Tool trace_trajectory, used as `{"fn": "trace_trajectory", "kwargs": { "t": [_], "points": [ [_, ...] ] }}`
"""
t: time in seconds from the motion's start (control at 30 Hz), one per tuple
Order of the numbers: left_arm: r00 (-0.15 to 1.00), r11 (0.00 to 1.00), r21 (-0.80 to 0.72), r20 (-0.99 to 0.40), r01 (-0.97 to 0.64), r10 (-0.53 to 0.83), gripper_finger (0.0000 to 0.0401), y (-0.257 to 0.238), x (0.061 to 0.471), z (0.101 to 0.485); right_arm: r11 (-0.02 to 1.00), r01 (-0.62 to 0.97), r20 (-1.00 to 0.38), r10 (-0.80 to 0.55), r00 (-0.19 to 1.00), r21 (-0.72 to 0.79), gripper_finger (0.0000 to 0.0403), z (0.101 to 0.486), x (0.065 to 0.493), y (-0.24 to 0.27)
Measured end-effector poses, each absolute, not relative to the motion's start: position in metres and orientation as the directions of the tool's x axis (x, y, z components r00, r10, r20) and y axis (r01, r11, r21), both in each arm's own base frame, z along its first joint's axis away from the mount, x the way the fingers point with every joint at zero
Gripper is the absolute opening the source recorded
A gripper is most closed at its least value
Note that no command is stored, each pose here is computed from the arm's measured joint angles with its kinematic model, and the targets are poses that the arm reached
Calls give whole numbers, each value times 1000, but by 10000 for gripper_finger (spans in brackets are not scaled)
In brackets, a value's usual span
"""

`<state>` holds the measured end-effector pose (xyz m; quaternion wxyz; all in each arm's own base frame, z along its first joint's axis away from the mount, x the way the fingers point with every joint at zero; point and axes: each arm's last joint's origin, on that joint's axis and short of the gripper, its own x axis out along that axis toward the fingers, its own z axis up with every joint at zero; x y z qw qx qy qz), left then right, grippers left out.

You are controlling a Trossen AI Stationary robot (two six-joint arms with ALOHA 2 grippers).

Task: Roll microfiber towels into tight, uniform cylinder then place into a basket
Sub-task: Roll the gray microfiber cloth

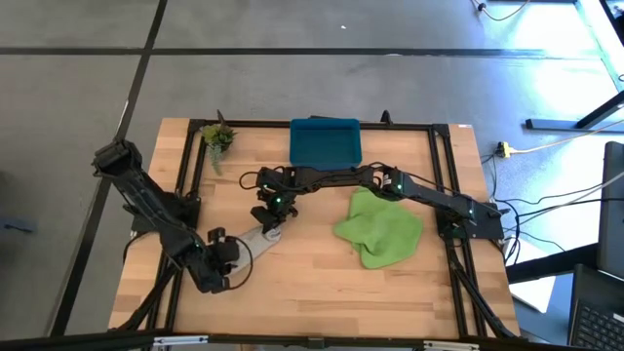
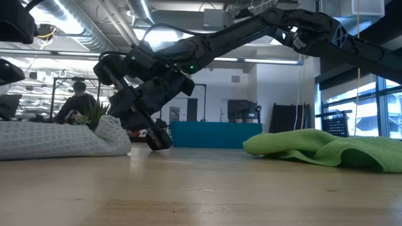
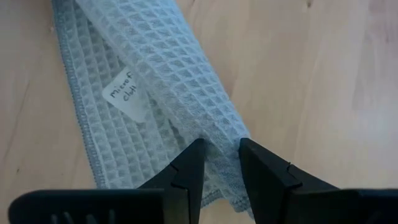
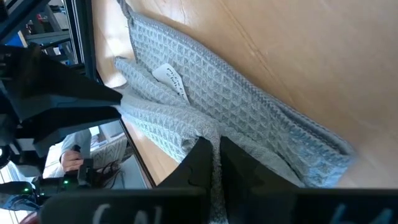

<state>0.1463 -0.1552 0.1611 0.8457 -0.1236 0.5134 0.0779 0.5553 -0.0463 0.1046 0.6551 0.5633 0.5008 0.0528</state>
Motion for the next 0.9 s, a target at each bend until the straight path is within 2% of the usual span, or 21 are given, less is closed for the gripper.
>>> {"fn": "trace_trajectory", "kwargs": {
  "t": [0.53, 0.9],
  "points": [
    [428, 949, -98, -903, -299, 42, 96, -144, 148, 163, 360, 489, -593, 635, 495, 794, 20, 105, 556, -46],
    [394, 961, -76, -918, -265, 36, 96, -144, 146, 162, 361, 487, -592, 635, 496, 795, 20, 105, 556, -46]
  ]
}}
